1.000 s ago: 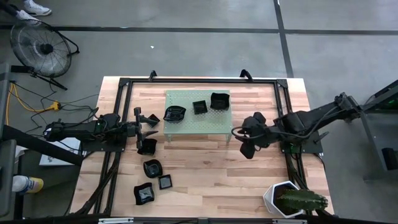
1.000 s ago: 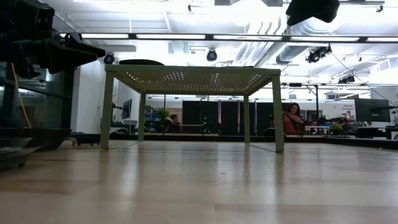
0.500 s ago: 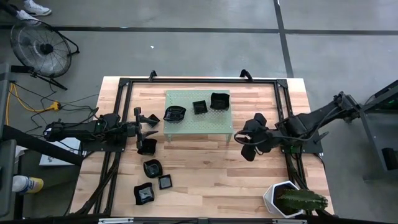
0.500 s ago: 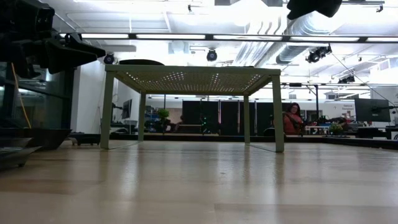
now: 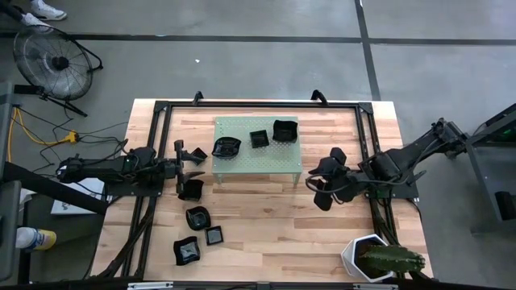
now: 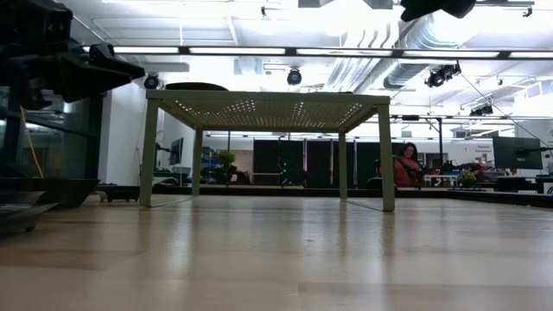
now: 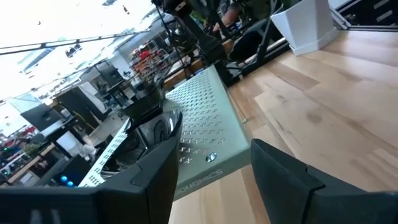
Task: Pick & Place Mini shaped plates
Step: Stack the distorted square plate on top of the other distorted square plates on the shelf
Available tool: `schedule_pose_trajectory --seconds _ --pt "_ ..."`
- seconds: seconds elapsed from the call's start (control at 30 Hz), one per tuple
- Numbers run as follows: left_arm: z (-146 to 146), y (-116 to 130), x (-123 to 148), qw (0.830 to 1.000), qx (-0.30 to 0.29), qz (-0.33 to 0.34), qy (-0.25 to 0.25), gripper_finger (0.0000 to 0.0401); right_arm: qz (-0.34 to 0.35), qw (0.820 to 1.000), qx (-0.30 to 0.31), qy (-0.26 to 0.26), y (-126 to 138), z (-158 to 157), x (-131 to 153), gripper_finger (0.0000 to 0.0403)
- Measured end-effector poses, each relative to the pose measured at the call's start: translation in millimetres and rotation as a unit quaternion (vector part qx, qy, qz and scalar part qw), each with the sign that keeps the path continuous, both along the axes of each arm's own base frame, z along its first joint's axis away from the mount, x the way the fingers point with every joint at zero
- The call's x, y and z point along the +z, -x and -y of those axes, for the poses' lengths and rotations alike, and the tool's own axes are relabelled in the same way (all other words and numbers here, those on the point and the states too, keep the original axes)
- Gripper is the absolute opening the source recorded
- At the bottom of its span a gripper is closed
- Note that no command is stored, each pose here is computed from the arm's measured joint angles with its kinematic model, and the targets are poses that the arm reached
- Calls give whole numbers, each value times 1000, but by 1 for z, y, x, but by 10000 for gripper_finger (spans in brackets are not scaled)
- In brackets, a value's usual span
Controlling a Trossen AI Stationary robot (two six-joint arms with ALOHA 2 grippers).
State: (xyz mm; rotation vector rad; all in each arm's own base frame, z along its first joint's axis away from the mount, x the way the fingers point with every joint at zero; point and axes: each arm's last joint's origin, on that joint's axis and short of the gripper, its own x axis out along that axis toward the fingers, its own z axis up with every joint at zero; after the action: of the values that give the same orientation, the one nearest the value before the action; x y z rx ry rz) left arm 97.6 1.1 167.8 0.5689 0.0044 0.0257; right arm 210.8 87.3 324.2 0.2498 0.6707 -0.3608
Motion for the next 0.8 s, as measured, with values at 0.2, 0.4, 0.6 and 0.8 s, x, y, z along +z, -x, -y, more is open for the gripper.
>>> schedule_pose_trajectory --seconds 0.2,0.4,0.6,0.8 --pt "0 0 0 1000 0 0 -1 193 3 1000 -6 2 0 0 0 119" --pt "-2 1 7 999 29 17 31 193 4 1000 -8 8 0 1 0 118" --pt "-5 10 32 990 82 22 116 193 4 1000 -8 8 0 1 0 118" --pt "-6 22 46 970 117 -13 213 193 4 1000 -8 8 0 1 0 118"
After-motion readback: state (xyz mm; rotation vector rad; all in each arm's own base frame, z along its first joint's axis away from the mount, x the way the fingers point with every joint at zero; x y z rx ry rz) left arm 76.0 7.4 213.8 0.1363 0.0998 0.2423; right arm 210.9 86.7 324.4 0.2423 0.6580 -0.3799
